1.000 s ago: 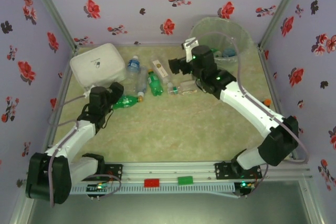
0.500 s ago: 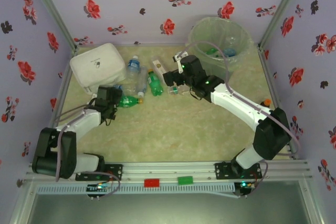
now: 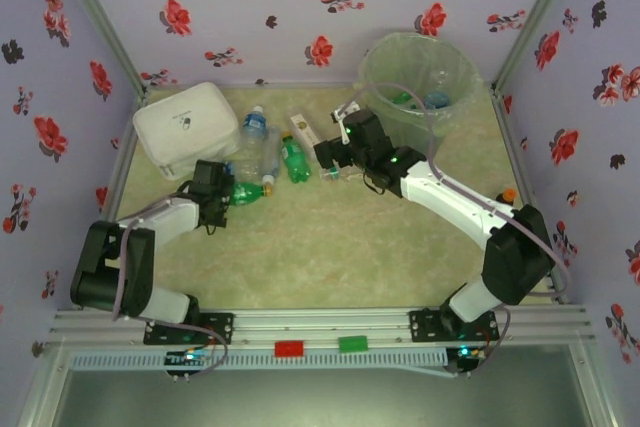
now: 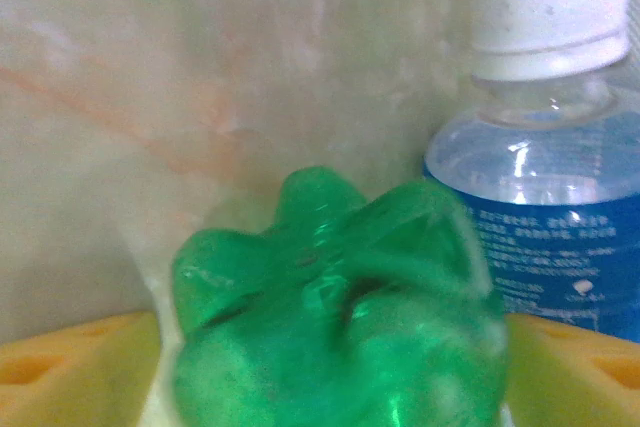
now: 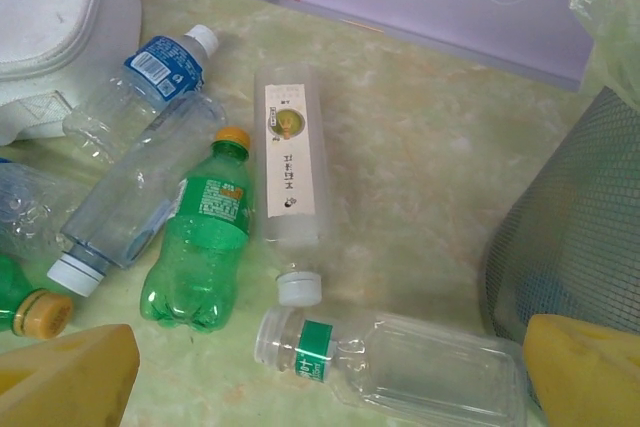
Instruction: Put the plastic bottles in the bin
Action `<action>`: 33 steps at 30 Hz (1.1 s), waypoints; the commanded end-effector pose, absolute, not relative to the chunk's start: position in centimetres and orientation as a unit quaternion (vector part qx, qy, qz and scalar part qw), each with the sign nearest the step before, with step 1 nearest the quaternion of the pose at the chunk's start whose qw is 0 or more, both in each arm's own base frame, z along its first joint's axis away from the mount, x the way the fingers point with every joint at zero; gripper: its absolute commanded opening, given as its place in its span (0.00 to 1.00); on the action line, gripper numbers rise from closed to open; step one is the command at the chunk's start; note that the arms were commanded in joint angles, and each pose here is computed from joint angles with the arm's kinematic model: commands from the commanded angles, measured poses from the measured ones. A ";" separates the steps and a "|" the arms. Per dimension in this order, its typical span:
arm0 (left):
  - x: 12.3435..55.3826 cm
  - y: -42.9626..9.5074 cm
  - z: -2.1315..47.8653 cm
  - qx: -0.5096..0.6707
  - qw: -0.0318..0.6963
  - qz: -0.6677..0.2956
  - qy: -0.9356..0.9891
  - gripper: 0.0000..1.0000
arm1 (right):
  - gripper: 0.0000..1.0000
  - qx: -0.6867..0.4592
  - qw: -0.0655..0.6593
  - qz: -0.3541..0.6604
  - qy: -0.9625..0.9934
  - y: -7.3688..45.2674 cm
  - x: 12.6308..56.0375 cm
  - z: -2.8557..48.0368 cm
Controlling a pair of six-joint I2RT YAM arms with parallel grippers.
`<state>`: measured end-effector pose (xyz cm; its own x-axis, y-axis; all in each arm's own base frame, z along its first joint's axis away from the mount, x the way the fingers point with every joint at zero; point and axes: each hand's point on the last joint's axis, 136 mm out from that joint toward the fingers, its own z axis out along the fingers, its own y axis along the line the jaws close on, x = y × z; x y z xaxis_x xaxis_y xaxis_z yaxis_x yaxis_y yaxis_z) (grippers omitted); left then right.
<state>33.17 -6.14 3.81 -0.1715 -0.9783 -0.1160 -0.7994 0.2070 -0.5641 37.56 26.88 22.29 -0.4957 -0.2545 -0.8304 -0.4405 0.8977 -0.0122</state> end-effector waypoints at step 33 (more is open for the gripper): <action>36.9 -16.3 23.6 -0.204 0.468 -0.432 0.743 0.46 | 1.00 -0.343 0.333 0.402 0.781 39.5 30.3 23.0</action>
